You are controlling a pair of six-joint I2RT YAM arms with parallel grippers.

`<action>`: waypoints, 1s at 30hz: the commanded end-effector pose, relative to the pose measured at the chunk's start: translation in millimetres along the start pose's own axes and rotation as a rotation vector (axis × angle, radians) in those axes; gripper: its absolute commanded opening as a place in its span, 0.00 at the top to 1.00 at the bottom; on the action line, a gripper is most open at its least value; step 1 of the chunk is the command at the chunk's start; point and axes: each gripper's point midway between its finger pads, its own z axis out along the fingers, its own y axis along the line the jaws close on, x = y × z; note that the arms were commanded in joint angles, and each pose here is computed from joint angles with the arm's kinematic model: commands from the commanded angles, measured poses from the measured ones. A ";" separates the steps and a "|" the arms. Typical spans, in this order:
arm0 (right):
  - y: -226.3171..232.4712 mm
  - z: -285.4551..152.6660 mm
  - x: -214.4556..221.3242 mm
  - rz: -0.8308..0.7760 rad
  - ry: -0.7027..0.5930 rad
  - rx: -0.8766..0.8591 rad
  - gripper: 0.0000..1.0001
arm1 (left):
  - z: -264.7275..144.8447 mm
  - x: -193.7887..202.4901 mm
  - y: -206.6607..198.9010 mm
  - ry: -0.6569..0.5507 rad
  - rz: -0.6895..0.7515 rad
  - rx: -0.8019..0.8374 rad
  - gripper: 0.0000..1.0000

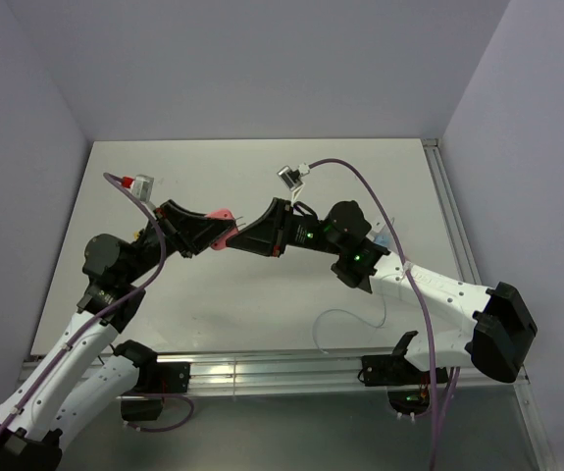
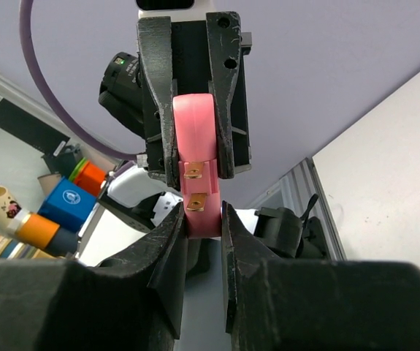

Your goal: Insert the plug

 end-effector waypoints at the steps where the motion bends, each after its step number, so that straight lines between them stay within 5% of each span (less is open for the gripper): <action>1: -2.0 9.3 -10.4 -0.023 -0.028 0.030 1.00 | 1.8 -3.2 -14.0 0.007 0.028 0.043 0.99; 4: -19.4 9.8 -1.6 -0.015 0.023 0.074 0.61 | 2.8 -1.8 5.5 0.042 0.011 -0.095 1.00; 5: -24.2 7.5 -1.8 -0.016 0.029 0.082 0.39 | 2.7 -9.3 15.4 0.017 0.060 -0.161 1.00; 7: -35.8 0.7 3.6 -0.034 0.050 0.120 0.26 | 0.9 -22.7 22.5 0.007 0.130 -0.265 1.00; 11: -57.8 -20.2 -5.7 -0.160 0.013 0.273 0.15 | -21.3 -26.6 70.8 0.068 0.142 -0.601 1.00; 16: -107.6 -39.2 -21.0 -0.157 0.011 0.488 0.15 | -57.7 -51.6 122.9 0.035 0.121 -0.961 1.00; 21: -148.3 -29.4 -21.8 0.118 0.018 0.520 0.16 | -101.4 -64.2 166.0 0.017 0.068 -1.155 1.00; 26: -198.7 2.6 -8.5 0.426 0.107 0.591 0.17 | -127.9 -82.5 184.2 -0.002 0.142 -1.251 1.00; 30: -217.2 34.4 -24.5 0.536 0.056 0.582 0.17 | -152.7 -95.7 196.3 -0.012 0.236 -1.388 1.00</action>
